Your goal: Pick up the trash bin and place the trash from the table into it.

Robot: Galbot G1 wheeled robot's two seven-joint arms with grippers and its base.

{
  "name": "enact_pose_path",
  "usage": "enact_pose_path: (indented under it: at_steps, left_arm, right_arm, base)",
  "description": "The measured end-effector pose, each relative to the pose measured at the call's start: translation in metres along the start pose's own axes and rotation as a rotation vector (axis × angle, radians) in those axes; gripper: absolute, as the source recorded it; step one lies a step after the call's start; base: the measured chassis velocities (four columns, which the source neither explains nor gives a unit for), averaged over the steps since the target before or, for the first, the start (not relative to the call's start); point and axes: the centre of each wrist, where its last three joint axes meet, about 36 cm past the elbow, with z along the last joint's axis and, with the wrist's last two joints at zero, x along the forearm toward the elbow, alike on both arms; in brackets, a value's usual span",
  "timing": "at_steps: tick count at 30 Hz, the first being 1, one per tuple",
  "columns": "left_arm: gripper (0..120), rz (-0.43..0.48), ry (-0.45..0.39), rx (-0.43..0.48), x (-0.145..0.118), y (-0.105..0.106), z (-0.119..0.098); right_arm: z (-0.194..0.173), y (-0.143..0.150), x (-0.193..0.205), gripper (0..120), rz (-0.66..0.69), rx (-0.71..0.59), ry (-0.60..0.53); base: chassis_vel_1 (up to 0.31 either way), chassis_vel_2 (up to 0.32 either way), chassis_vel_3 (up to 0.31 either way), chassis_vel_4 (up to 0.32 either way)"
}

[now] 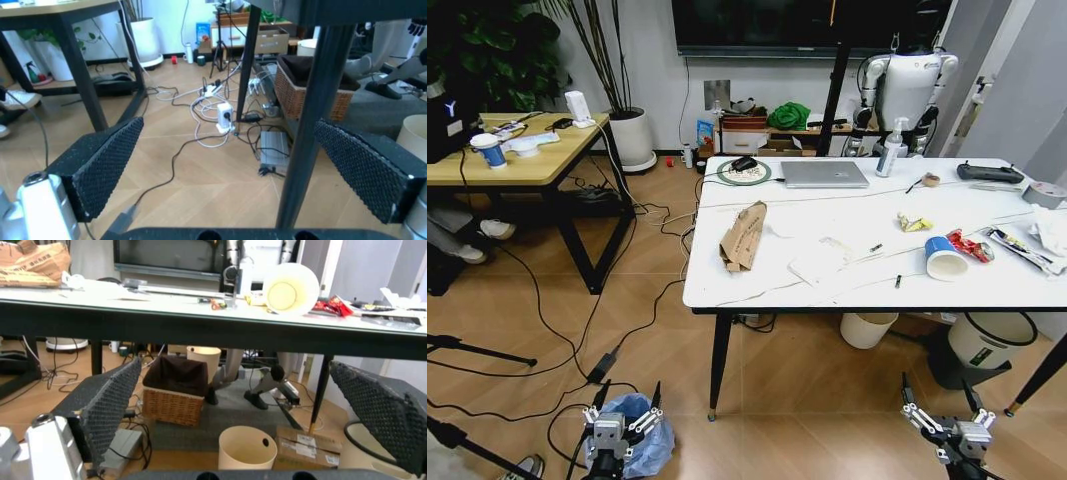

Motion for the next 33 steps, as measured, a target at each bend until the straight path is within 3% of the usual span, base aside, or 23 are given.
enact_pose_path:
  at_steps: [33]
  left_arm:
    - [100, -0.008, -0.029, -0.024, 0.0013, -0.0048, 0.0063]
  right_arm:
    - [0.0022, 0.0031, -0.0016, 100, 0.0, -0.015, 0.003]
  base:
    - [0.0, 0.0, 0.0, 0.0]
